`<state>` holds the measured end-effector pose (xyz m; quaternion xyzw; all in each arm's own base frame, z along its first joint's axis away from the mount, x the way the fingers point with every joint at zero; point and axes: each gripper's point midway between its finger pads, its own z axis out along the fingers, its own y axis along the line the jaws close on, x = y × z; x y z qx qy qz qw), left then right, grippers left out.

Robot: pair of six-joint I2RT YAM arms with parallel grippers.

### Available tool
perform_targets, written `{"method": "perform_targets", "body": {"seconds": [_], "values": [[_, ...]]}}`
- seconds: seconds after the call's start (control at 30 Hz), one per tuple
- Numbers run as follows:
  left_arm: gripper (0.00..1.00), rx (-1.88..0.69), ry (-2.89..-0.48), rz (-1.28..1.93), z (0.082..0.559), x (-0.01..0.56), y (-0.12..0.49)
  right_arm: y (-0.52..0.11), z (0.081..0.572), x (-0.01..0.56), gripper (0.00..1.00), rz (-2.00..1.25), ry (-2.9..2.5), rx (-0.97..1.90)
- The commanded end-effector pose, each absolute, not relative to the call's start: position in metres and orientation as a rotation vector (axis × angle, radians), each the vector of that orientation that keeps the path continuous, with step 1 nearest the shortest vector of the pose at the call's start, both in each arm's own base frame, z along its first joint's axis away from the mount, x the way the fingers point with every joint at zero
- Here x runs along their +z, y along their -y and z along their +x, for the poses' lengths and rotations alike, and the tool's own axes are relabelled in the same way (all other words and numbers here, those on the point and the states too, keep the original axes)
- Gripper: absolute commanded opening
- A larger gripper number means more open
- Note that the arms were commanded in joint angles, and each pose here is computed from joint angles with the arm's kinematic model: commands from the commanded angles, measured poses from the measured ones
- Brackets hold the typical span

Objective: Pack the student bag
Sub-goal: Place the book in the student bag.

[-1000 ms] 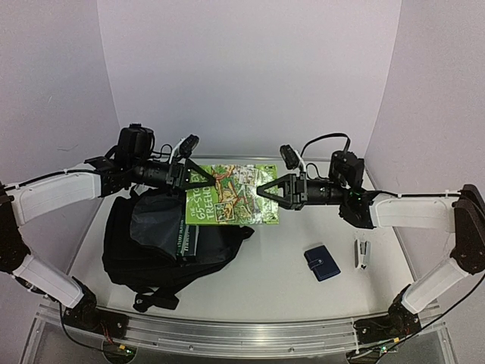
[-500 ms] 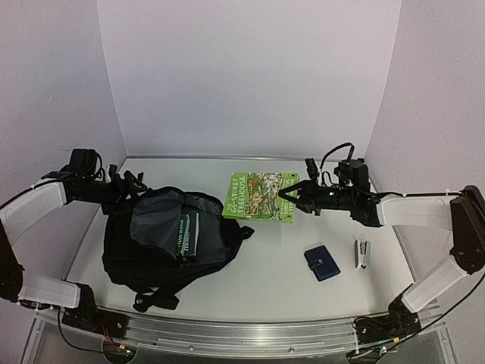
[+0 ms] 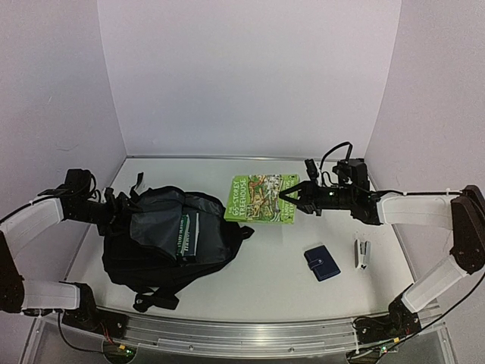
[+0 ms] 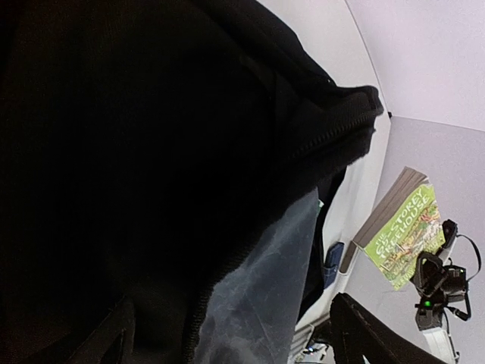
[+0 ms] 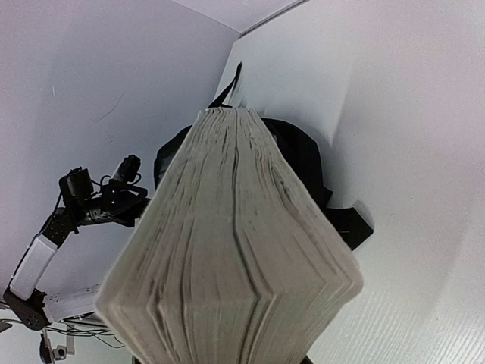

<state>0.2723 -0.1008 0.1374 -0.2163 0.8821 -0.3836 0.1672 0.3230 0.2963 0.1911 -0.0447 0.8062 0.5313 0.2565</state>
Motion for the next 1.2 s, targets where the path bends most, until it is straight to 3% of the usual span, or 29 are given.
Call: {"method": "perform_targets", "body": {"seconds": [0.0, 0.33, 0.47, 0.57, 0.9, 1.17], "values": [[0.80, -1.184, -2.434, -0.479, 0.279, 0.163, 0.111, -0.309, 0.330, 0.248, 0.00, -0.241, -1.999, 1.514], [0.55, -1.221, -2.501, -0.522, 0.284, 0.141, 0.114, -0.311, 0.329, 0.251, 0.00, -0.237, -2.005, 1.537], [0.21, -1.261, -2.440, -0.409, 0.289, 0.162, 0.119, -0.315, 0.324, 0.244, 0.00, -0.216, -2.049, 1.592], [0.03, -1.277, -2.340, -0.278, 0.288, 0.196, 0.123, -0.318, 0.320, 0.249, 0.00, -0.188, -2.048, 1.611], [0.00, -1.369, -2.103, 0.057, 0.264, 0.286, 0.141, -0.381, 0.301, 0.269, 0.00, -0.156, -2.042, 1.698], [0.00, -1.409, -2.082, 0.108, 0.259, 0.296, 0.145, -0.439, 0.294, 0.259, 0.00, -0.196, -2.039, 1.822]]}}
